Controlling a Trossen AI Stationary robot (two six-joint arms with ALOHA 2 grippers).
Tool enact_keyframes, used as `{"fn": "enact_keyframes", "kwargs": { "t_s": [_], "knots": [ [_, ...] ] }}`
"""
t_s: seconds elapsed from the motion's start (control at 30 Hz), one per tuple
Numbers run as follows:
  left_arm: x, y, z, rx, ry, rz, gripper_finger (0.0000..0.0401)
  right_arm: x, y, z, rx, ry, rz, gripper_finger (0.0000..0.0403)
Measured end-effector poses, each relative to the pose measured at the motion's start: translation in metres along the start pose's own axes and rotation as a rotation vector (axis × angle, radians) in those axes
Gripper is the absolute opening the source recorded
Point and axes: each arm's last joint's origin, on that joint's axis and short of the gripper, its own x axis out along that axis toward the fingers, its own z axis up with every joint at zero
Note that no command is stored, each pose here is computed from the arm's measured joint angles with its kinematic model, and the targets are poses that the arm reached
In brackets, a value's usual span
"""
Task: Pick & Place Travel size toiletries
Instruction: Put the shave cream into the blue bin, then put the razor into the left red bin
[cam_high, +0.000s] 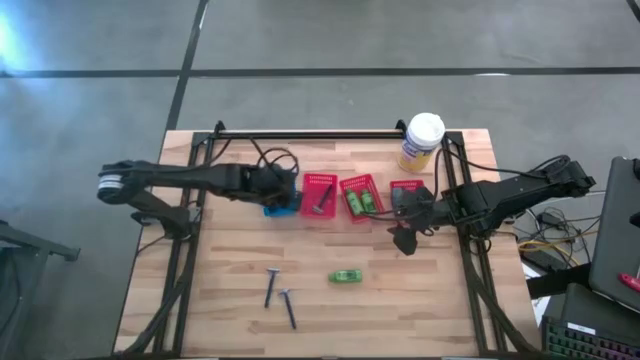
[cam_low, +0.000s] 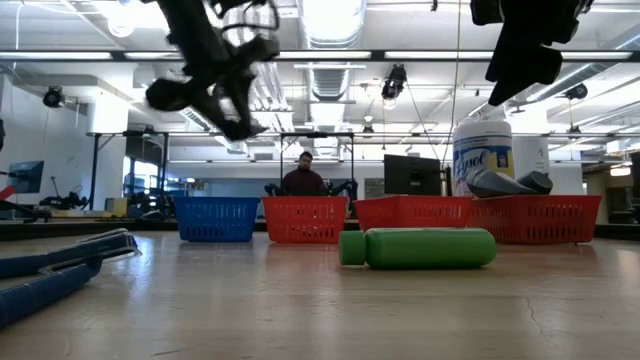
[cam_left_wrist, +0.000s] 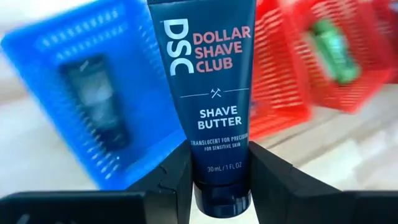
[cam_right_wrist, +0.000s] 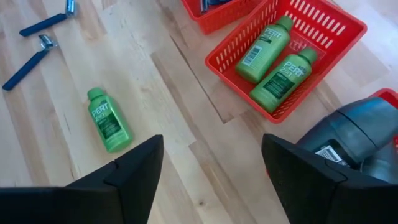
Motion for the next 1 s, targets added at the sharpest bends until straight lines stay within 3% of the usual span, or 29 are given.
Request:
{"fn": "enact_keyframes", "kwargs": {
  "t_s": [0.27, 0.47, 0.67, 0.83, 0.93, 1.0],
  "knots": [
    [0.034, 0.033, -0.009, -0.195, -0.079, -0.006, 0.0125, 0.0, 0.0, 0.0, 0.001, -0.003, -0.004, 0.028],
    [0.045, 0.046, -0.006, -0.224, -0.112, 0.053, 0.017, 0.0, 0.0, 0.0, 0.022, -0.004, -0.006, 0.03],
    [0.043, 0.045, -0.005, -0.198, -0.105, 0.038, 0.0212, 0.0, 0.0, 0.0, 0.029, -0.004, -0.006, 0.0314],
    [0.021, 0.029, -0.008, -0.101, -0.04, -0.092, 0.0227, 0.0, 0.0, 0.0, 0.029, 0.0, -0.003, 0.0322],
    [-0.002, 0.015, -0.026, 0.013, 0.04, -0.197, 0.0227, 0.0, 0.0, -0.001, 0.03, 0.012, 0.002, 0.0326],
    [-0.015, 0.01, -0.048, 0.056, 0.117, -0.194, 0.0228, 0.0, -0.001, -0.002, 0.031, 0.027, -0.003, 0.0329]
  ]
}}
